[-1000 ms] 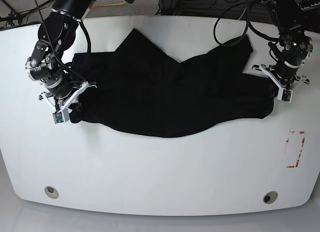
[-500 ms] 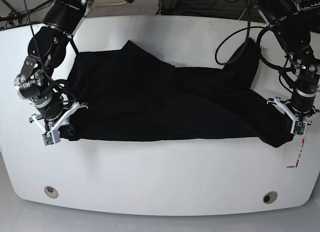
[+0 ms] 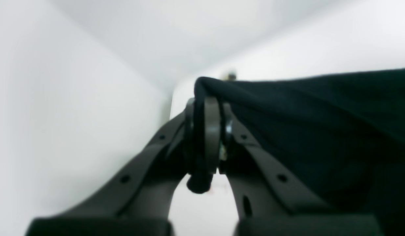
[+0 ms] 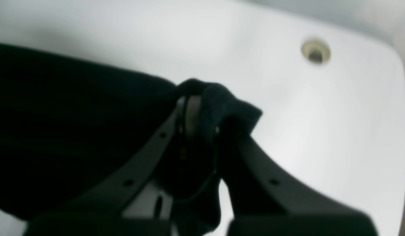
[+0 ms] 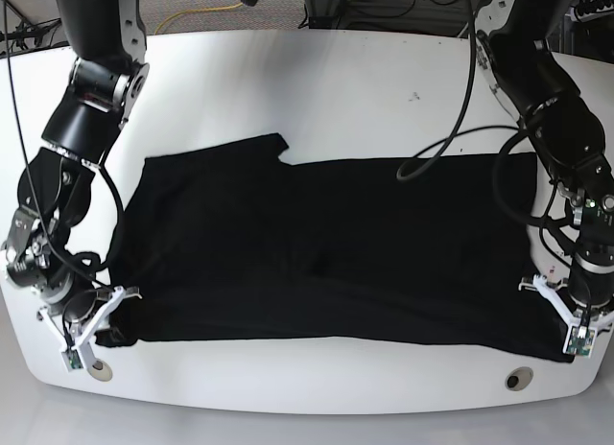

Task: Fold the T-shirt properly
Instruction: 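Lift the shirt with both grippers and swing it to flatten it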

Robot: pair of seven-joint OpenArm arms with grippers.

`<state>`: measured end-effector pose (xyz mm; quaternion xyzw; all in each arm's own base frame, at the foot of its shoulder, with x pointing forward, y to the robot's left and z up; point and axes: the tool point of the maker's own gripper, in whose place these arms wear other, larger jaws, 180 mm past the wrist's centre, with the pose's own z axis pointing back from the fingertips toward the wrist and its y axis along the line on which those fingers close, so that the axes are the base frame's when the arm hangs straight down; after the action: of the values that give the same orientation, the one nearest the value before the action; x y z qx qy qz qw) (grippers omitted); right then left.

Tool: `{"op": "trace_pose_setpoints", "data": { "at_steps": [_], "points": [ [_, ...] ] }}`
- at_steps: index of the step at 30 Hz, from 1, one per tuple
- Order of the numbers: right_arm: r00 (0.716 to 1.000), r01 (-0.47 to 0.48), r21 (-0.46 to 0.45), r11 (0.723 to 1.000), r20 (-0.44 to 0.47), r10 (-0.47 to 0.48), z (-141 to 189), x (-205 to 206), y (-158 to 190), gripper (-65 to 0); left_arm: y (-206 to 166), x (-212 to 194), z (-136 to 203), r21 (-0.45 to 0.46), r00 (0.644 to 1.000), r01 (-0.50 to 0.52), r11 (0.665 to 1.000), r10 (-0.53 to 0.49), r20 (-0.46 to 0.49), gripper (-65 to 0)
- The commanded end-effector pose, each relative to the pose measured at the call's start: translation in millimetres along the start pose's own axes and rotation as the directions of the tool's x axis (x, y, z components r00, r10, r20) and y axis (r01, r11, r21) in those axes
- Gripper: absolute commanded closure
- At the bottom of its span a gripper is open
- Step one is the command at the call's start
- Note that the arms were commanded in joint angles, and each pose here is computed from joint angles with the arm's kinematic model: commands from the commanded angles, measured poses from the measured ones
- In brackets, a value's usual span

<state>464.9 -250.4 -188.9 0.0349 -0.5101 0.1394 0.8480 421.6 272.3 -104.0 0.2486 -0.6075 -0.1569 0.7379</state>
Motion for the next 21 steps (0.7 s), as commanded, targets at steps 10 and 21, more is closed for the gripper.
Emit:
{"op": "trace_pose_setpoints", "data": {
  "at_steps": [10, 21],
  "points": [
    [0.976, -0.117, -0.027, 0.993, 0.183, 0.120, 17.3, 161.0, -31.5, 0.0, 85.0, 98.1, 9.9, 0.194, 0.989, -0.010, 0.981, -0.019, 0.148, 0.0],
    [0.953, -0.213, -0.109, 0.971, 0.194, 0.231, 62.7, 236.4, -45.7, 0.0, 159.3, 150.8, 42.7, 0.353, 0.978, -0.040, 0.935, -0.035, 0.204, 0.0]
  ]
}}
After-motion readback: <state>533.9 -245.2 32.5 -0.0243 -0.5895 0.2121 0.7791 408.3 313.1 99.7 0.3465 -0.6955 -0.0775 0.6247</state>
